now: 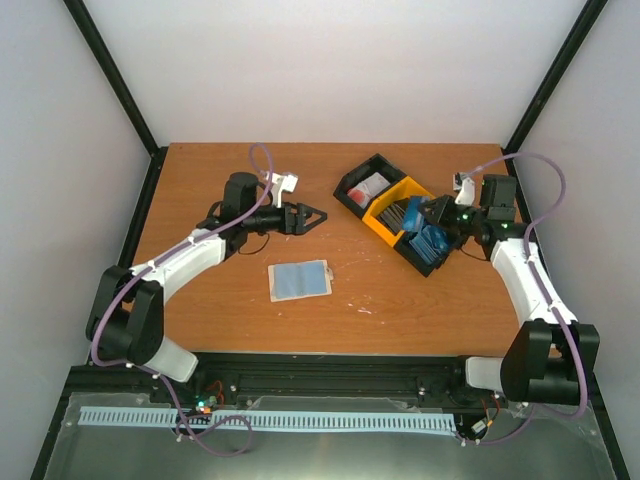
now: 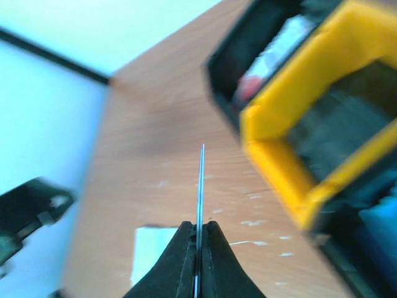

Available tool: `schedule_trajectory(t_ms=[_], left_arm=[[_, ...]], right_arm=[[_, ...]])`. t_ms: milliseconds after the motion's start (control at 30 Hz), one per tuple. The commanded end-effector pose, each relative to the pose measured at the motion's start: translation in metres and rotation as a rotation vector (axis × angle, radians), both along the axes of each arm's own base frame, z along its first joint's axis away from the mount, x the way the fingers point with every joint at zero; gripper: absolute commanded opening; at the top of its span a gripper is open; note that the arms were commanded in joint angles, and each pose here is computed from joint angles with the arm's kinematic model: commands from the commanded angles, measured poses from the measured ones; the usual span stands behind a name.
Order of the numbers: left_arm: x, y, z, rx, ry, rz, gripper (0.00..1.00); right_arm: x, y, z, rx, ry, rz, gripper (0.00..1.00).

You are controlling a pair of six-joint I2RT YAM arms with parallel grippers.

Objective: Put the credit cards into the card holder
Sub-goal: Pick up the credit card from the storage box.

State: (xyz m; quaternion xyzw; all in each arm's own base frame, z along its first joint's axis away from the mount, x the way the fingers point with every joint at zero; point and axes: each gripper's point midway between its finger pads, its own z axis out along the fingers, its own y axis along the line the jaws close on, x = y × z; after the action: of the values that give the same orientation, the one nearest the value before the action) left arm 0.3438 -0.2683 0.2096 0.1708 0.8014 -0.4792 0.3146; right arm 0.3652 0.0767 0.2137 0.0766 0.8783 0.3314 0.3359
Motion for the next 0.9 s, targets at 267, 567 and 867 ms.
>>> schedule_trajectory(t_ms=[267,567,867], left_arm=[[-0.028,-0.029,0.074,-0.228,0.020,-0.238,0.90],[-0.050,-0.026,0.098,-0.330,0.032,-0.289,0.77],[-0.059,-0.029,0.100,-0.352,0.024,-0.317,0.51]], right_arm=[[-0.057,0.134,0.091,0.503,-0.211,0.570,0.03],[-0.076,0.180,0.102,0.537,-0.256,0.722,0.03],[-0.076,0.206,0.104,0.548,-0.267,0.744,0.03]])
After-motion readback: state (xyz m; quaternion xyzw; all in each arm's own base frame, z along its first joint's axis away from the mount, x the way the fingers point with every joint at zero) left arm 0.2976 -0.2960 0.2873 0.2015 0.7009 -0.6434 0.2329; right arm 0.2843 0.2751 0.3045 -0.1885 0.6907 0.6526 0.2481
